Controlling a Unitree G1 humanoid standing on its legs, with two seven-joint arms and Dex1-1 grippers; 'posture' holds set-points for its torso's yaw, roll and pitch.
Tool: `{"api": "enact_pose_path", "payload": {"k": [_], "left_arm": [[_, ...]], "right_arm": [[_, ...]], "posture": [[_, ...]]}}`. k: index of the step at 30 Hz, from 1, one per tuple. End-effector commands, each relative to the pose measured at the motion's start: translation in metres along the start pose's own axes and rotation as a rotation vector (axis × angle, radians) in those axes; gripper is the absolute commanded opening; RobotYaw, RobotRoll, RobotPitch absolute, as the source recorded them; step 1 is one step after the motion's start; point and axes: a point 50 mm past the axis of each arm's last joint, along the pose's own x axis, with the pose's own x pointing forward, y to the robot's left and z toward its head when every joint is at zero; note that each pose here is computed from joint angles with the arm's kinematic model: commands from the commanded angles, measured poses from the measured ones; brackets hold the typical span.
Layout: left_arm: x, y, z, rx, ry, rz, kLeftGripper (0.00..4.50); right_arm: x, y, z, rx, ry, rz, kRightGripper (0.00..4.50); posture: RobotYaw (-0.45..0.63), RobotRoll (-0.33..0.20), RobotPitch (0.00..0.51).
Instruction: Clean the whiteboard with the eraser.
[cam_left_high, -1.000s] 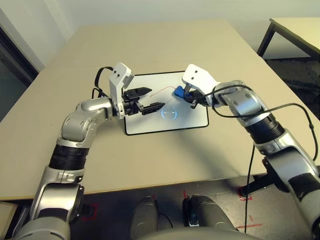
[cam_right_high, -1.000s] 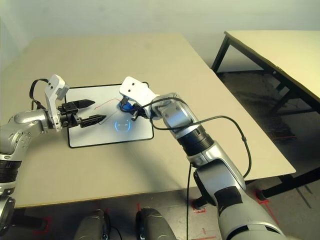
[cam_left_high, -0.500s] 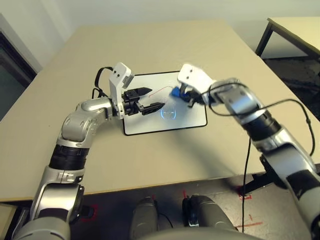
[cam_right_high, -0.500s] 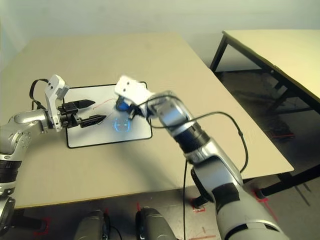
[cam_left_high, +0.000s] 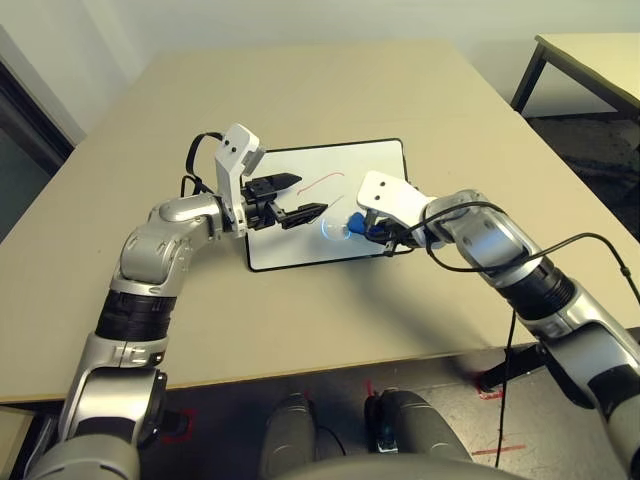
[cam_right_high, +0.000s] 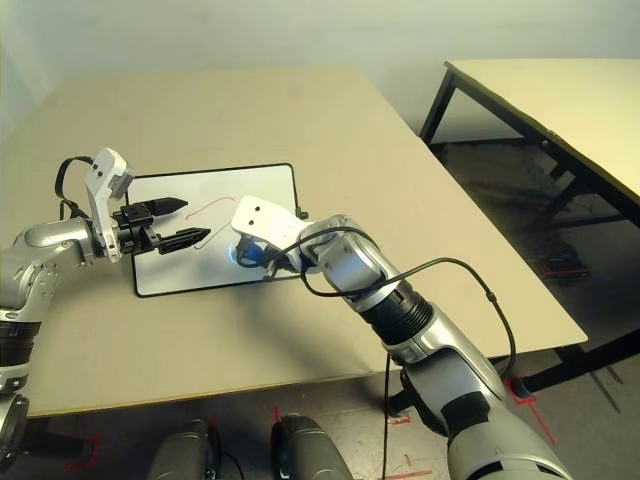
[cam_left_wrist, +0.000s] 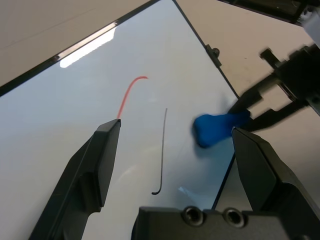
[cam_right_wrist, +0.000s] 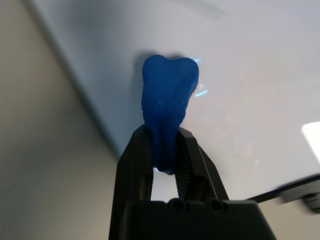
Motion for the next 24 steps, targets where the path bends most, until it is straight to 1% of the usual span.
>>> {"api": "enact_pose_path", "payload": {"k": [1, 3, 5, 6, 10, 12, 14, 16, 22, 24], "left_arm": [[-0.001, 0.000, 0.000, -0.002, 0.005, 0.001, 4.50], [-0.001, 0.000, -0.001, -0.003, 0.005, 0.001, 4.50], [-0.001, 0.000, -0.001, -0.004, 0.006, 0.003, 4.50], [-0.002, 0.000, -0.001, -0.005, 0.006, 0.007, 4.50], [-0.006, 0.003, 0.001, -0.005, 0.010, 0.026, 4.50], [-0.008, 0.004, 0.003, 0.003, 0.014, 0.029, 4.50], [-0.009, 0.006, 0.006, 0.008, 0.012, 0.033, 4.50], [-0.009, 0.007, 0.007, 0.011, 0.010, 0.037, 4.50], [-0.008, 0.006, 0.004, 0.006, 0.009, 0.038, 4.50], [-0.008, 0.005, 0.003, 0.003, 0.008, 0.039, 4.50]], "right_arm": [[-0.003, -0.026, 0.010, 0.011, -0.029, -0.117, 0.60], [-0.003, -0.034, 0.017, 0.007, -0.041, -0.143, 0.60], [-0.002, -0.036, 0.019, -0.001, -0.039, -0.141, 0.60], [-0.001, -0.032, 0.019, -0.018, -0.027, -0.117, 0.60], [-0.003, 0.001, 0.013, -0.102, 0.040, 0.025, 0.60], [-0.007, 0.009, 0.010, -0.139, 0.063, 0.046, 0.60], [-0.009, 0.011, 0.010, -0.162, 0.079, 0.048, 0.60], [-0.011, 0.007, 0.014, -0.172, 0.085, 0.032, 0.60], [-0.010, -0.029, 0.039, -0.166, 0.056, -0.120, 0.60], [-0.009, -0.035, 0.045, -0.167, 0.047, -0.135, 0.59]], "posture": [[-0.02, 0.000, 0.065], [-0.02, 0.000, 0.065], [-0.01, 0.000, 0.066], [-0.01, 0.000, 0.067], [-0.01, 0.000, 0.069], [-0.01, 0.000, 0.069], [-0.01, 0.000, 0.069], [-0.01, 0.000, 0.068], [-0.01, 0.000, 0.067], [-0.01, 0.000, 0.067]]}}
